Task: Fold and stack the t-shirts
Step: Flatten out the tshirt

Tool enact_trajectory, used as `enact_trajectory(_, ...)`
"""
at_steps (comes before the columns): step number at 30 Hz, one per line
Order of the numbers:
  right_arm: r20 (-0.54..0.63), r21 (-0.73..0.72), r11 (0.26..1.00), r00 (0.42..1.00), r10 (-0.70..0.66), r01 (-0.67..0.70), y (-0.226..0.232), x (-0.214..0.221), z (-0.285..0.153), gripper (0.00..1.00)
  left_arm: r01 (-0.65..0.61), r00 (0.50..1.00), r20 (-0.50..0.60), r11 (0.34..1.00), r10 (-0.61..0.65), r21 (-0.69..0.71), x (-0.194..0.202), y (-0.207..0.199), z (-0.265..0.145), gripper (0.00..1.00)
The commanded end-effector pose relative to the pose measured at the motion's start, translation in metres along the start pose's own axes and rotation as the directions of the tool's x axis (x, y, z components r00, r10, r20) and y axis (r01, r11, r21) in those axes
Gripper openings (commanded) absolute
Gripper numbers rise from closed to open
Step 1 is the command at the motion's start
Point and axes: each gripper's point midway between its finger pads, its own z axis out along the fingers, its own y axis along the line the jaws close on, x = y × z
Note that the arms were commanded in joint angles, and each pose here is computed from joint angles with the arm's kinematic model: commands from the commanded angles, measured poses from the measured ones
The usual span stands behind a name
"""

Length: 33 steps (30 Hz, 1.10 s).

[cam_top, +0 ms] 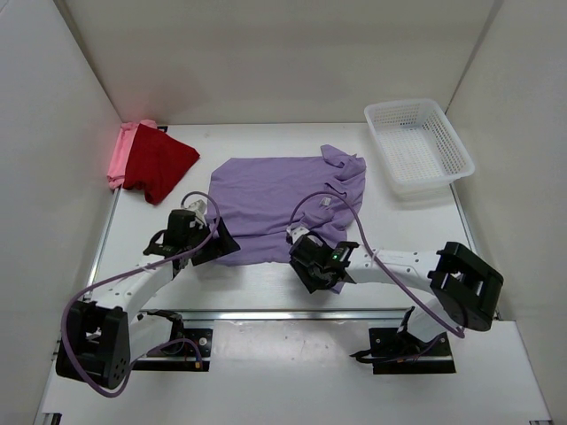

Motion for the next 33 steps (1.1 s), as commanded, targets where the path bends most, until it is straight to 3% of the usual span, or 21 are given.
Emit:
enact_trajectory(1,0.088,0.016,1.000,0.996,0.019,-0.021,0.003,-0.023,-0.021,0.42,-0.040,0.999,0.028,0.999,0.041,-0.036,-0.004,0.004,-0.005,0.98)
enact_trajectory(6,0.096,-0.014,0.999,0.995,0.034,-0.032,0.012,-0.020,-0.023,0.34,-0.020,0.998,0.061,1.000,0.020,0.004,-0.009,0.002,-0.009,0.98)
enact_trajectory(8,0.091,-0.045,0.998,0.995,0.049,-0.045,0.015,-0.020,-0.019,0.32,-0.012,0.998,0.060,1.000,0.013,-0.006,-0.007,0.005,-0.009,0.79)
enact_trajectory(9,0.092,-0.038,0.998,0.995,0.047,-0.043,0.013,-0.018,-0.015,0.32,0.007,0.998,0.060,1.000,-0.006,-0.014,-0.006,0.008,-0.007,0.60)
enact_trajectory(10,0.089,-0.033,0.999,0.995,0.041,-0.038,0.012,-0.017,-0.011,0.32,0.013,0.997,0.070,1.000,-0.012,-0.008,-0.008,0.008,-0.008,0.51)
enact_trajectory(13,0.059,-0.017,0.998,0.997,0.058,-0.057,0.002,-0.012,-0.002,0.31,0.021,0.999,0.038,0.999,-0.020,-0.031,0.001,0.015,-0.006,0.38)
enact_trajectory(16,0.053,-0.039,0.997,0.997,0.062,-0.060,0.001,-0.010,0.003,0.31,0.035,0.998,0.059,0.997,-0.031,-0.074,-0.002,0.024,-0.007,0.40)
enact_trajectory(20,0.028,-0.069,0.995,0.997,0.076,-0.074,0.004,-0.004,0.010,0.29,0.085,0.992,0.105,0.987,-0.071,-0.139,-0.006,0.043,-0.009,0.53)
enact_trajectory(24,0.055,-0.054,0.996,0.996,0.077,-0.074,0.001,-0.010,0.005,0.11,0.151,0.981,0.148,0.976,-0.128,-0.154,-0.007,0.051,-0.007,0.69)
enact_trajectory(27,0.123,-0.096,0.992,0.988,0.097,-0.086,0.002,-0.027,-0.011,0.06,0.200,0.970,0.170,0.966,-0.172,-0.165,-0.006,0.060,-0.007,0.69)
enact_trajectory(33,0.281,-0.265,0.951,0.930,0.235,-0.160,-0.008,-0.065,-0.057,0.00,0.257,0.953,0.208,0.949,-0.219,-0.183,-0.001,0.073,-0.007,0.54)
